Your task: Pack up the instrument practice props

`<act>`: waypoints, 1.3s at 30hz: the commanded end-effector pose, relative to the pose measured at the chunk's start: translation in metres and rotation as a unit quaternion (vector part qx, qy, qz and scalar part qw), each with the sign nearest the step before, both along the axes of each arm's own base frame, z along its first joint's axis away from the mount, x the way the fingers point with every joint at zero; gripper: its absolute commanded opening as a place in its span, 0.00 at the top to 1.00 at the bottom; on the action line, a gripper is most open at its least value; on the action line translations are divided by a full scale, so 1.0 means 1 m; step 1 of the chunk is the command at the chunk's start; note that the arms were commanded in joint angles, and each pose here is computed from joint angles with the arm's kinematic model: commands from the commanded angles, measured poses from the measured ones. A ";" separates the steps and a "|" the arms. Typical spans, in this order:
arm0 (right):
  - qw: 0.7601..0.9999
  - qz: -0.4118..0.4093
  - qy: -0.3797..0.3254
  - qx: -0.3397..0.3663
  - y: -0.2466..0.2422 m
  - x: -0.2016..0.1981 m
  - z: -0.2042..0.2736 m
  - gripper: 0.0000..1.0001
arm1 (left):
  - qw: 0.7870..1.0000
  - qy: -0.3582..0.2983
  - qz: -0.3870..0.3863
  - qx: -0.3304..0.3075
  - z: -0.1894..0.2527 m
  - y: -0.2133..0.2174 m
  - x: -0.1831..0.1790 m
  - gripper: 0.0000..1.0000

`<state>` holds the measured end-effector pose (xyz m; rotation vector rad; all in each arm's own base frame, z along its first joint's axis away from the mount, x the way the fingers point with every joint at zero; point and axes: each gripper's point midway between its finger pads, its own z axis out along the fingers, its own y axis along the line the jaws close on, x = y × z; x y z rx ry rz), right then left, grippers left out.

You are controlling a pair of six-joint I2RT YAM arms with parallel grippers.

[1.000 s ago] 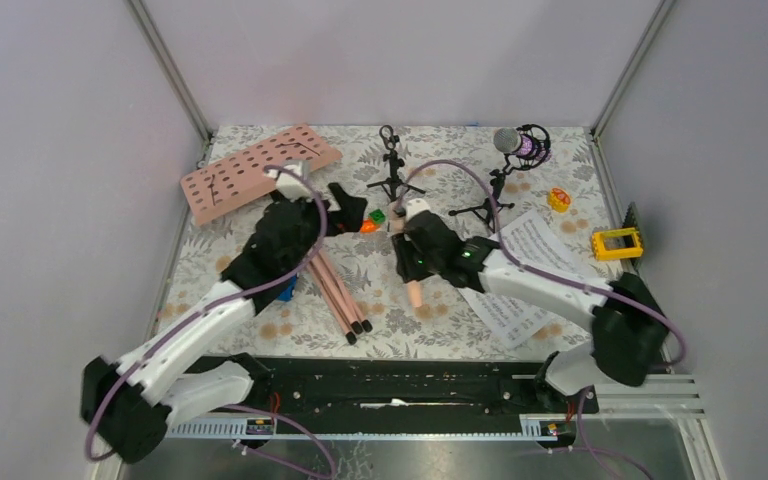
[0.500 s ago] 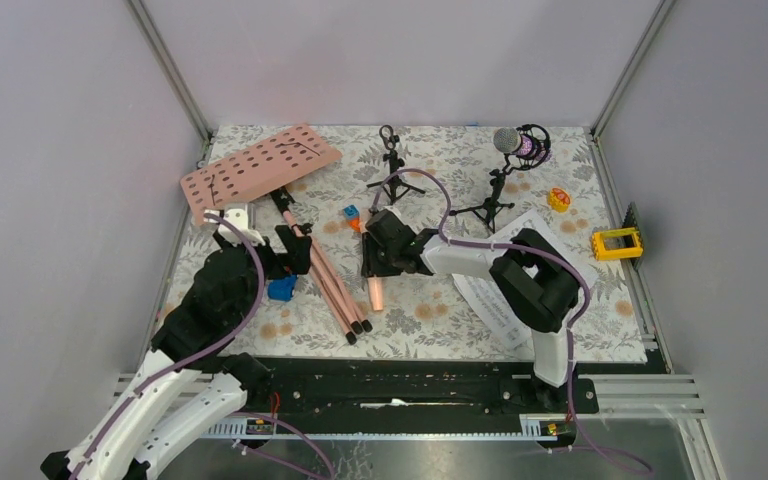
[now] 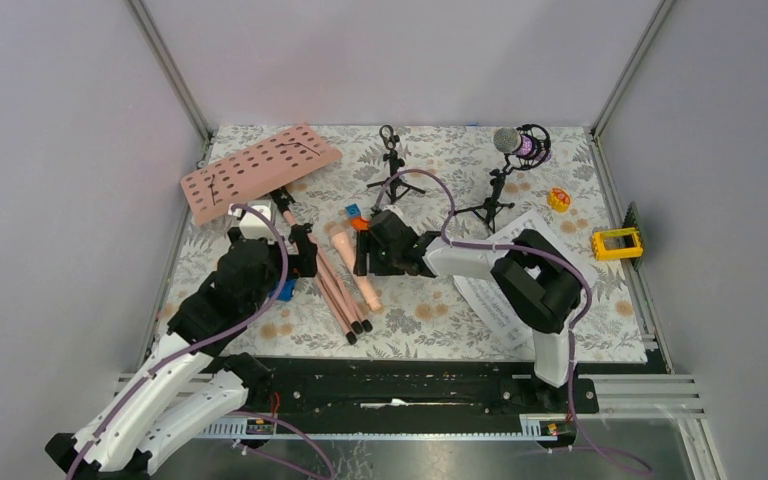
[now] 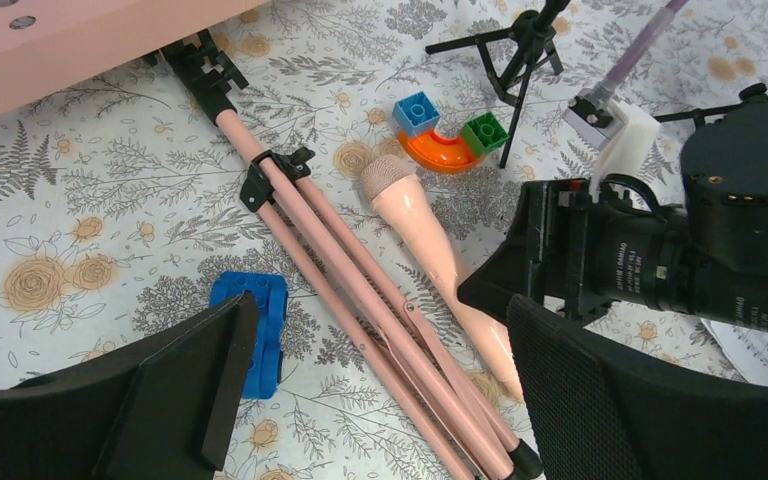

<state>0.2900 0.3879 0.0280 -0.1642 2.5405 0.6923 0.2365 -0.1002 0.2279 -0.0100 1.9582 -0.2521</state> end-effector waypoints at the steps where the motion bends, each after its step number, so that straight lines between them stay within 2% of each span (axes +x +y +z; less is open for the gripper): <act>1: 0.999 -0.005 -0.052 0.003 -0.017 0.005 0.051 0.26 | 0.999 -0.032 0.009 -0.011 0.016 0.005 0.000 0.01; 7: 0.990 0.021 -0.138 -0.010 -0.045 0.001 0.111 0.23 | 0.999 -0.030 0.006 -0.014 0.017 0.003 0.000 0.01; 10: 0.982 -0.010 -0.186 -0.033 -0.077 0.002 0.133 0.22 | 0.999 -0.036 -0.005 -0.025 0.020 -0.002 0.000 0.01; 14: 0.965 -0.074 -0.245 -0.055 -0.127 0.002 0.162 0.15 | 0.995 -0.066 -0.053 -0.050 0.030 -0.020 0.000 0.01; 18: 0.956 -0.152 -0.240 -0.067 -0.187 0.006 0.168 0.13 | 0.992 -0.063 -0.098 -0.041 0.028 -0.040 0.006 0.01; 22: 0.948 -0.227 -0.223 -0.030 -0.239 0.012 0.174 0.12 | 0.984 -0.074 -0.151 -0.057 0.037 -0.065 0.009 0.01; 25: 0.934 -0.266 -0.238 -0.015 -0.269 0.013 0.192 0.10 | 0.979 -0.087 -0.169 -0.074 0.047 -0.081 0.014 0.01; 28: 0.919 -0.286 -0.270 -0.040 -0.296 0.015 0.212 0.06 | 0.974 -0.091 -0.192 -0.083 0.053 -0.106 0.018 0.01; 31: 0.904 -0.275 -0.318 -0.081 -0.312 0.017 0.238 0.03 | 0.968 -0.088 -0.224 -0.070 0.054 -0.134 0.020 0.01; 34: 0.893 -0.201 -0.385 -0.117 -0.309 0.019 0.263 0.03 | 0.963 -0.087 -0.250 -0.046 0.062 -0.147 0.022 0.01; 39: 0.854 -0.090 -0.478 -0.183 -0.302 0.022 0.299 0.00 | 0.948 -0.126 -0.290 -0.041 0.085 -0.159 0.021 0.01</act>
